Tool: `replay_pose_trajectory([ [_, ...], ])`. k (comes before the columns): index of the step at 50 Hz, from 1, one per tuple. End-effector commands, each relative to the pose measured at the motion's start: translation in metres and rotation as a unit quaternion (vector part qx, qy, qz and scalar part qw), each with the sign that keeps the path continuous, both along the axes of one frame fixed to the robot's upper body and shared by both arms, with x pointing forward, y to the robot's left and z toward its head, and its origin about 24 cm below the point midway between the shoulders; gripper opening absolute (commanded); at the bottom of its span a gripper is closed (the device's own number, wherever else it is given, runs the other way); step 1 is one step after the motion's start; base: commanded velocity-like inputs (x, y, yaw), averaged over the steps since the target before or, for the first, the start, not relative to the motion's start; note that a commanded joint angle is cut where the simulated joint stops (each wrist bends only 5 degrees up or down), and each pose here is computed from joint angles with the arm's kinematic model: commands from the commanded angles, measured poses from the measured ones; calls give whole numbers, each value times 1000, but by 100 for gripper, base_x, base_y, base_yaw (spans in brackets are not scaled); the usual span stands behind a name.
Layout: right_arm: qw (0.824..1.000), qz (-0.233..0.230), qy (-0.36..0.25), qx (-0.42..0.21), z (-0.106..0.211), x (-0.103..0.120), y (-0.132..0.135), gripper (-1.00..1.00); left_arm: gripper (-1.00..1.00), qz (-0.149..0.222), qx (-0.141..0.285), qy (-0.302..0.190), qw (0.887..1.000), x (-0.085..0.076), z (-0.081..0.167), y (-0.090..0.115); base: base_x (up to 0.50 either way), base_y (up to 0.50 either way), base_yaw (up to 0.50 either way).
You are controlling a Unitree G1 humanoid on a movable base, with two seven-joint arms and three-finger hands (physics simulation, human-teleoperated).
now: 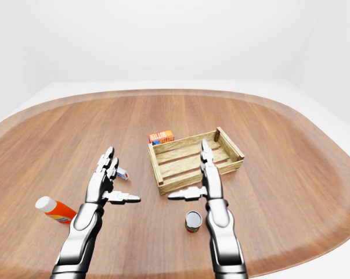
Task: Pick up the tomato sauce, and put it in the wooden tray.
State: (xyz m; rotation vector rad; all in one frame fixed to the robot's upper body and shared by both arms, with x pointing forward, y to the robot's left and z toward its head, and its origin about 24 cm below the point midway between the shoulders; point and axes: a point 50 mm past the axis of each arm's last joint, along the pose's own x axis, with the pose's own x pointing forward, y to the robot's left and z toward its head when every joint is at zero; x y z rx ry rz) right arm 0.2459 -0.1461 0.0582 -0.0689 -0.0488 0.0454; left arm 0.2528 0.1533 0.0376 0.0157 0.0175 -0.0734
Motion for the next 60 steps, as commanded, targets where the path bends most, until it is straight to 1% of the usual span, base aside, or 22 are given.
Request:
replay_pose_trajectory([
  [1, 999, 0, -49, 11, 30, 0, -4, 100, 100, 1, -2, 0, 1000, 0, 0, 0, 0, 0, 0],
  [7, 996, -8, -90, 1, 49, 2, -13, 100, 100, 1, -3, 1, 1000, 0, 0, 0, 0, 0, 0],
  [8, 994, -4, -110, 9, 58, 0, -16, 100, 100, 1, -3, 1, 1000, 0, 0, 0, 0, 0, 0],
  [9, 991, -2, -125, 37, 65, -4, -19, 100, 100, 1, -3, 1, 1000, 0, 0, 0, 0, 0, 0],
  [12, 989, -18, -148, 13, 76, -3, -24, 100, 100, 1, -4, 1, 1000, 0, 0, 0, 0, 0, 0],
  [16, 985, -18, -173, -1, 88, -4, -28, 100, 100, 1, -4, 1, 1000, 0, 1, 0, 0, 0, 0],
  [17, 983, -11, -185, 1, 93, -6, -28, 100, 100, 1, -5, 1, 1000, 0, 1, 0, 0, 0, 0],
  [18, 980, 15, -199, -20, 100, -10, -24, 100, 100, 1, -5, 1, 1000, 0, 1, 0, 0, 0, 0],
  [19, 979, 16, -200, -22, 101, -11, -24, 100, 100, 1, -5, 1, 1000, 0, 1, 0, 0, 0, 0],
  [21, 976, 20, -206, -63, 105, -13, -23, 100, 100, 1, -5, 1, 1000, 0, 1, 0, 0, 0, 0],
  [26, 969, 31, -214, -116, 111, -16, -23, 100, 100, 1, -4, 1, 1000, 0, 0, 1, 0, 0, 0],
  [29, 966, 37, -209, -146, 110, -16, -21, 100, 100, 1, -4, 1, 1000, 0, 0, 0, 0, 0, 0],
  [33, 957, 49, -186, -218, 104, -16, -15, 100, 100, 0, -4, 1, 1000, 0, 0, 0, 0, 0, 0],
  [34, 957, 48, -184, -221, 104, -16, -15, 100, 100, 0, -4, 1, 1000, 0, 0, 0, 0, 0, 0],
  [35, 951, 49, -173, -251, 100, -15, -15, 100, 100, 0, -4, 1, 1000, 0, 0, 0, 0, 0, 0],
  [36, 951, 48, -170, -254, 100, -15, -15, 100, 100, 0, -4, 1, 1000, 0, 0, 0, 0, 0, 0],
  [37, 945, 48, -159, -280, 97, -14, -15, 100, 100, 0, -4, 1, 1000, 0, 0, 0, 0, 0, 0],
  [41, 939, 47, -132, -313, 89, -14, -16, 100, 100, 0, -4, 1, 1000, 0, 0, 0, 0, 0, 0],
  [42, 935, 49, -119, -330, 84, -14, -16, 100, 100, 0, -4, 1, 1000, 0, 0, 0, 0, 0, 0],
  [51, 918, 67, -49, -389, 61, -18, -14, 100, 100, 0, -4, 1, 1000, 0, 1, 0, 0, 0, 0],
  [56, 917, 67, -24, -393, 51, -18, -16, 100, 100, -1, -4, 2, 1000, 0, 0, 0, 0, 0, 0],
  [60, 912, 73, 1, -404, 41, -21, -17, 100, 100, -1, -3, 2, 1000, -1, 0, 0, 0, 0, 0],
])
